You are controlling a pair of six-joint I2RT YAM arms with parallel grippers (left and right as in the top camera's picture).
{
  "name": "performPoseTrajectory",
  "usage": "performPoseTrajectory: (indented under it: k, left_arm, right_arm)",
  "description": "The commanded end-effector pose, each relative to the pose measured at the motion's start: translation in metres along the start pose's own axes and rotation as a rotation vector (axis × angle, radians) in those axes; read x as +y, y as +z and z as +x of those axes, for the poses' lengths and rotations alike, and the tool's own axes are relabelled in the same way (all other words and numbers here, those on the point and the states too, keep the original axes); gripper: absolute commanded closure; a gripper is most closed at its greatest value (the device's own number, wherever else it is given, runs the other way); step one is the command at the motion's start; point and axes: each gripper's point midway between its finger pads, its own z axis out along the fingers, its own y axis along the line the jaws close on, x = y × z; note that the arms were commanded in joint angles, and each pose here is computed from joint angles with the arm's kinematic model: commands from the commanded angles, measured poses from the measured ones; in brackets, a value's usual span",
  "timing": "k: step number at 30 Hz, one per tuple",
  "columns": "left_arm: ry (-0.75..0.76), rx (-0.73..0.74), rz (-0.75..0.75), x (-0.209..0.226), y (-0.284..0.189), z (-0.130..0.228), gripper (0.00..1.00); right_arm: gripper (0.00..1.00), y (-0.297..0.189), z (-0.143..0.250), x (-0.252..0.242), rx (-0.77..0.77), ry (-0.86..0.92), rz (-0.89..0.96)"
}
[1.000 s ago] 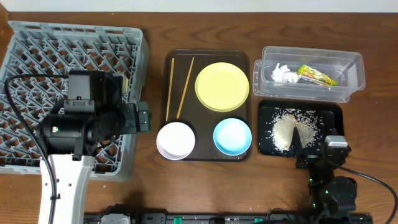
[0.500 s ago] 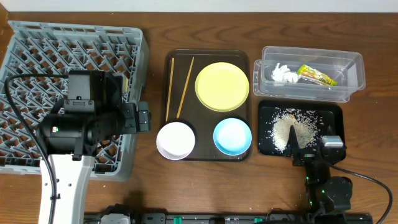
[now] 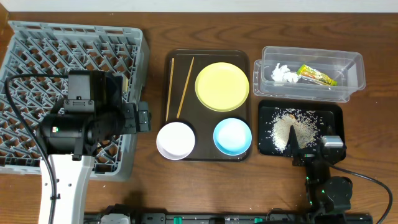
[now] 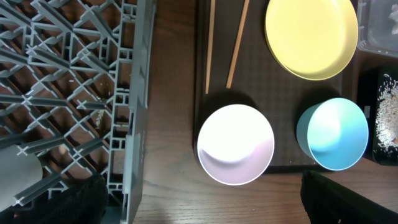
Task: Sort waste into correct bins and load items into the dishwasher
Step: 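Grasp the wooden chopsticks with the left gripper and lift toward the rack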
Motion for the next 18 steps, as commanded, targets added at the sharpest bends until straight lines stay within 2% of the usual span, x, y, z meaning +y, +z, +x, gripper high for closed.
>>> performPoseTrajectory:
  k: [1, 4, 8, 11, 13, 18]
  left_arm:
    - [-0.003, -0.006, 0.032, -0.007, -0.002, -0.002, 0.01]
    - [-0.031, -0.023, 0.105, -0.019, -0.003, -0.007, 0.01]
    - [0.018, -0.163, 0.179, -0.036, -0.003, -0.045, 0.01]
    - [0.081, -0.180, 0.220, -0.059, 0.016, -0.063, 0.00]
    - [0.120, -0.154, 0.190, -0.068, 0.041, -0.068, 0.05]
    - [0.174, -0.072, -0.022, -0.059, 0.113, -0.072, 0.16]
  right_arm:
    - [0.01, 0.000, 0.001, 0.000, 0.001, -0.004, -0.003]
    - [0.01, 0.000, 0.001, 0.000, 0.001, -0.004, -0.003]
    - [0.01, 0.000, 0.001, 0.000, 0.001, -0.004, -0.003]
    - [0.01, 0.000, 0.001, 0.000, 0.001, -0.004, -0.003]
    - [0.01, 0.000, 0.001, 0.000, 0.001, -0.004, -0.003]
    - [0.01, 0.000, 0.001, 0.000, 0.001, -0.004, -0.003]
